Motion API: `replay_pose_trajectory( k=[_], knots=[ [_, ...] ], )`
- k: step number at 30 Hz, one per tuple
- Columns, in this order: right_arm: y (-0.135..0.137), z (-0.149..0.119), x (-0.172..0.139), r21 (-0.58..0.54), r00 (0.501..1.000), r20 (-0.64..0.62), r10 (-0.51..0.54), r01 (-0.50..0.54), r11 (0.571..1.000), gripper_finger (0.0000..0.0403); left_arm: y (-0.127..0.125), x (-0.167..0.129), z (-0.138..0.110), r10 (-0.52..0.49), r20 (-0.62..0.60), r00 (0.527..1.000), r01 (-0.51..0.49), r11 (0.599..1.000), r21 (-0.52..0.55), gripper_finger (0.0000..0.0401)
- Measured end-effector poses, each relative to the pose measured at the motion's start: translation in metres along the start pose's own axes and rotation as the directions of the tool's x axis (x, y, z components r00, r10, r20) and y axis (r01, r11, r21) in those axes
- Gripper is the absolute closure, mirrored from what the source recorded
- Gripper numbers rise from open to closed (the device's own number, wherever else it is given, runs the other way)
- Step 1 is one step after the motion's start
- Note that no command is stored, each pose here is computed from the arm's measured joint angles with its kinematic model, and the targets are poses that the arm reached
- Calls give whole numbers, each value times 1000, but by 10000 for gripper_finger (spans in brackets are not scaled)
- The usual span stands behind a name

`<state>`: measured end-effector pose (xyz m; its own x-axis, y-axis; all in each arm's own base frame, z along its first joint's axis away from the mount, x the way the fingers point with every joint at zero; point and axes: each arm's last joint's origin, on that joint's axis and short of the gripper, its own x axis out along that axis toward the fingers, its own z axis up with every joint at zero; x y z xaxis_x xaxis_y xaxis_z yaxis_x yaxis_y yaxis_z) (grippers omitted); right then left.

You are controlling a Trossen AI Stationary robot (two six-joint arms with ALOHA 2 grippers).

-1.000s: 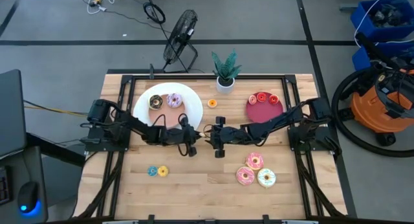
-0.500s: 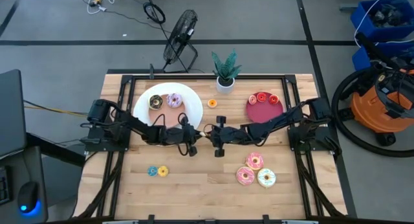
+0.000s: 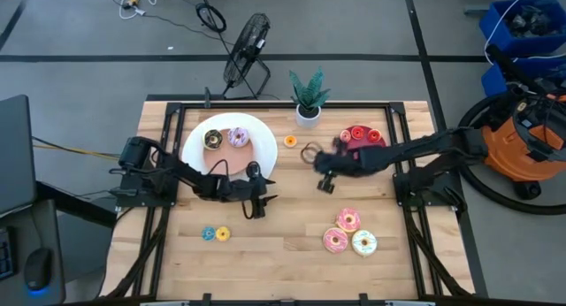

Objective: Pick & Place donuts
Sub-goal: Put the small brown donut on the red plate

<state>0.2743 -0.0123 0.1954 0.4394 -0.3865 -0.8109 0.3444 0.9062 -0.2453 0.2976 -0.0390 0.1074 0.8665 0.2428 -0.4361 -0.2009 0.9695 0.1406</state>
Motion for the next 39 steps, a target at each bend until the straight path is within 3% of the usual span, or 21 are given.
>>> replay_pose_trajectory(
  k=[6,9,14,17,20,23,29,34,39],
  knots=[
    [-54,-43,-1,238,995,-95,17,6,971,393,-8,-4,0,24,8,1000,-24,998,51,179],
    [-78,-56,1,265,989,-136,59,-21,964,393,-10,-5,0,18,16,1000,-19,998,56,186],
    [-98,-58,8,90,974,-189,126,-111,990,393,-9,-4,1,22,24,999,-23,998,52,193],
    [-104,-53,11,-64,971,-229,69,-86,994,393,-9,-4,2,21,34,999,-23,999,47,196],
    [-106,-48,15,-227,962,-272,31,-95,969,393,-9,-4,3,20,41,999,-22,998,54,197],
    [-106,-43,20,-385,949,-314,41,-166,908,393,-9,-4,3,20,43,999,-23,998,58,197],
    [-104,-40,28,-631,904,-428,4,-303,714,393,-9,-4,3,20,43,999,-22,998,58,197],
    [-99,-36,36,-757,902,-431,-10,-356,548,393,-9,-4,3,20,43,999,-22,998,58,197],
    [-99,-37,43,-804,889,-452,-68,-373,464,392,-9,-4,4,20,48,999,-23,998,55,197]
  ],
)
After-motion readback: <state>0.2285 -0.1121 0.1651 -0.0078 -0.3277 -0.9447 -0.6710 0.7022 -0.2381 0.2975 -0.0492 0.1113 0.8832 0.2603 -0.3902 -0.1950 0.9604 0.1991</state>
